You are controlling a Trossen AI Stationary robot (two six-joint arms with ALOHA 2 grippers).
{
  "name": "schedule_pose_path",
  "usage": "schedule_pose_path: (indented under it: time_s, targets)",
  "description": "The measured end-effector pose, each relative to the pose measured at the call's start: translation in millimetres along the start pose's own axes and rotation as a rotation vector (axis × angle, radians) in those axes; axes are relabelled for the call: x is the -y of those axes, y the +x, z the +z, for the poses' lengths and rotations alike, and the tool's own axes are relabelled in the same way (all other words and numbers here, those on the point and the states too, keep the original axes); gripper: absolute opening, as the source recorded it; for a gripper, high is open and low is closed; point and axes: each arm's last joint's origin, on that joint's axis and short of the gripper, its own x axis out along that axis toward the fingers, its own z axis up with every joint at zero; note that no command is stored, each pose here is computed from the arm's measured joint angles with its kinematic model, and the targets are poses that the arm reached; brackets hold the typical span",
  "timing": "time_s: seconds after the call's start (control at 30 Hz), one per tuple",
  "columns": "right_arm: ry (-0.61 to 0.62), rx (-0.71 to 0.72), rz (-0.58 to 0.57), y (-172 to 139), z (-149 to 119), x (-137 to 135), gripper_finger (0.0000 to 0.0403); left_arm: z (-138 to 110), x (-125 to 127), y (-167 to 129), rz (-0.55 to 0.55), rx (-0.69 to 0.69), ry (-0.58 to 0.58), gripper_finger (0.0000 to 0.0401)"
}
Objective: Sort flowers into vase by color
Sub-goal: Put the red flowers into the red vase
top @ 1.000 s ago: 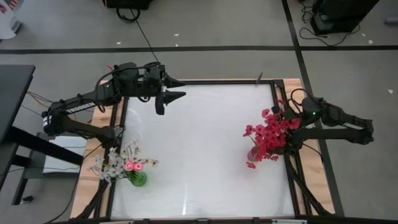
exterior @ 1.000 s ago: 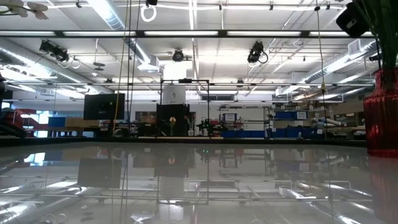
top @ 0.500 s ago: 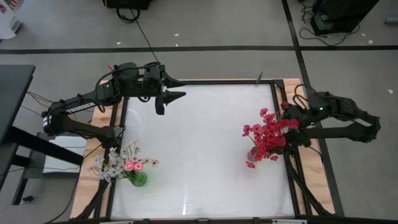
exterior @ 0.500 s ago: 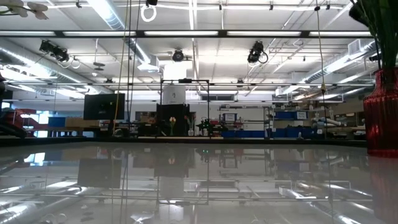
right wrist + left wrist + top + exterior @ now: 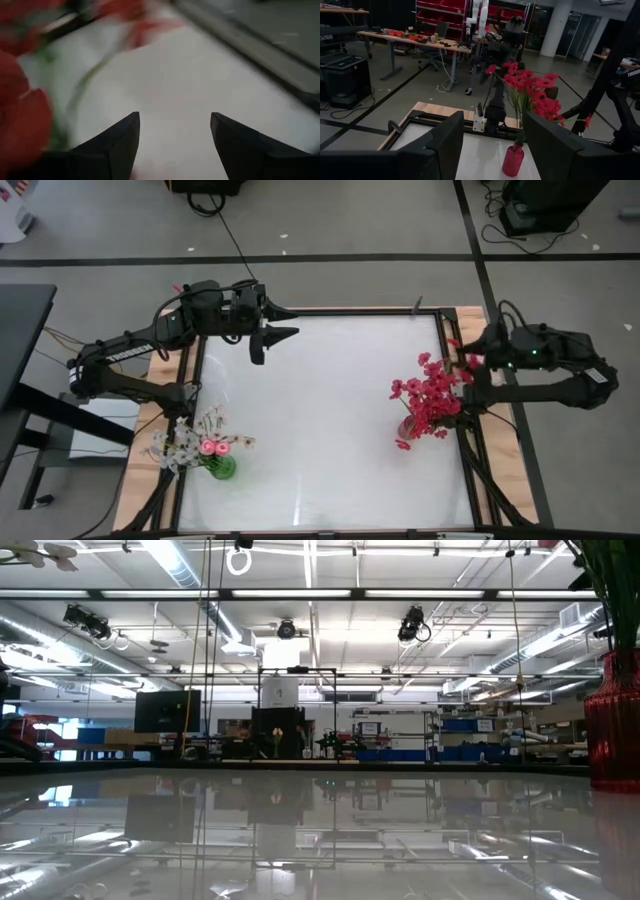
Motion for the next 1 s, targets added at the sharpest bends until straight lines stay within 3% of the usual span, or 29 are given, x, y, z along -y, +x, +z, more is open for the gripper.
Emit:
schedule_pose_path:
  time_s: [0.23, 0.37, 0.63, 1.0]
  targets:
    - [0.226, 0.205, -0.333, 0, 6, 9, 0.0239, 0, 0, 0, 0.0, 0.0, 0.0, 0.0213]
    - [0.36, 0.233, -0.328, 22, 4, 5, 0.0225, 0, 0, 0, -0.001, 0.0, 0.0, 0.0213]
    - [0.481, 0.282, -0.32, 94, 3, -2, 0.0201, 0, 0, 0, 0.0, 0.0, 0.0, 0.0213]
    - [0.639, 0.172, -0.355, 155, -6, 34, 0.0166, 0, 0, 0, -0.001, 0.0, 0.0, 0.0213]
